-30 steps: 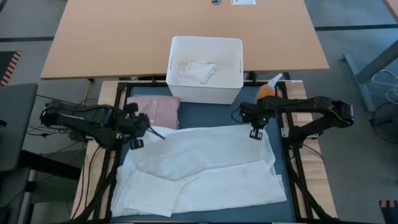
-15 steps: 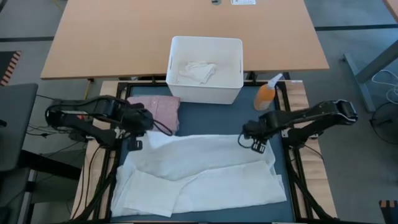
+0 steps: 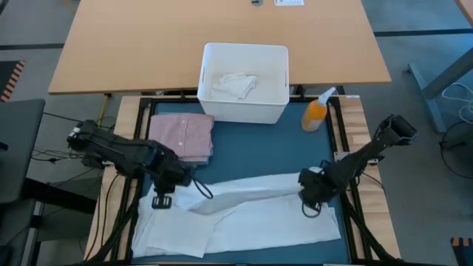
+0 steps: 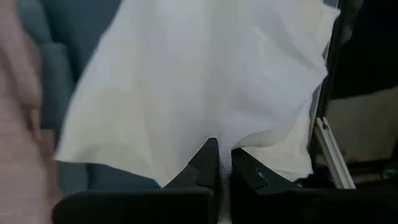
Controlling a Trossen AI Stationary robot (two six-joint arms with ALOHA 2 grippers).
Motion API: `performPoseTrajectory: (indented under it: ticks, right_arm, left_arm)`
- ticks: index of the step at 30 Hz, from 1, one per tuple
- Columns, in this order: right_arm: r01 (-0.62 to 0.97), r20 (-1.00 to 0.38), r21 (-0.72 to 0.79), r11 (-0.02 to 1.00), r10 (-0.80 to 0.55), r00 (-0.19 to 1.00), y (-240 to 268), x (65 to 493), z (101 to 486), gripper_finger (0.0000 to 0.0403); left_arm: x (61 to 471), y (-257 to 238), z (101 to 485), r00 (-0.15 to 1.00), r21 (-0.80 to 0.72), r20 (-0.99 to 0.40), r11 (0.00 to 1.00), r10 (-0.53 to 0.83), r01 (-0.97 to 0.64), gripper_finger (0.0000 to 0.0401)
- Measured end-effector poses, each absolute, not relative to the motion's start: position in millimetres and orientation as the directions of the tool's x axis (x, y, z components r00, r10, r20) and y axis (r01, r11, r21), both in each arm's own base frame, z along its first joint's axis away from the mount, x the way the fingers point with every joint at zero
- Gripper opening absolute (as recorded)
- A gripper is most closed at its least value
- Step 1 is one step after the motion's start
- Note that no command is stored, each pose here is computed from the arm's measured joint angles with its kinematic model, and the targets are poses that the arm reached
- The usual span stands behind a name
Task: Fold Laundry from Bin
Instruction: Fold the white shirt
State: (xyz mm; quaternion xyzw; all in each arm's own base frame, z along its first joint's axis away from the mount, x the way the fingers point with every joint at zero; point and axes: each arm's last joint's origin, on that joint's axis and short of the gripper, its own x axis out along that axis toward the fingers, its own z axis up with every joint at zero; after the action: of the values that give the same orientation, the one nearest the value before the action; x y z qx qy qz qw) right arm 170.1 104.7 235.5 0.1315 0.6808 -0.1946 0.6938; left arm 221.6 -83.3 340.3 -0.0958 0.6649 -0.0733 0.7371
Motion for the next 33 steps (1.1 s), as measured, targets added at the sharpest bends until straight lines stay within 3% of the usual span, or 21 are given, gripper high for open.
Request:
performPoseTrajectory:
  ticks: [14,24,29,33]
  right_arm:
    - [0.461,-0.999,0.031,0.887,0.018,0.032,163.5,165.3,224.8,0.0009]
    - [0.443,-0.988,0.055,0.895,0.113,-0.106,190.1,176.9,198.7,0.0010]
    - [0.453,-0.983,0.082,0.888,0.148,-0.112,200.6,184.9,200.3,0.0012]
    - [0.454,-0.982,0.102,0.885,0.164,-0.099,207.2,189.0,202.7,0.0041]
  left_arm:
    - [251.6,-137.5,304.5,-0.038,-0.415,-0.909,0.910,-0.415,-0.007,0.0000]
    - [256.5,-153.5,300.1,-0.033,-0.468,-0.883,0.884,-0.468,0.000,0.0000]
    - [257.7,-159.2,301.1,-0.006,-0.485,-0.874,0.874,-0.485,0.008,0.0000]
    - [260.2,-165.0,302.4,0.033,-0.506,-0.862,0.862,-0.507,0.034,0.0000]
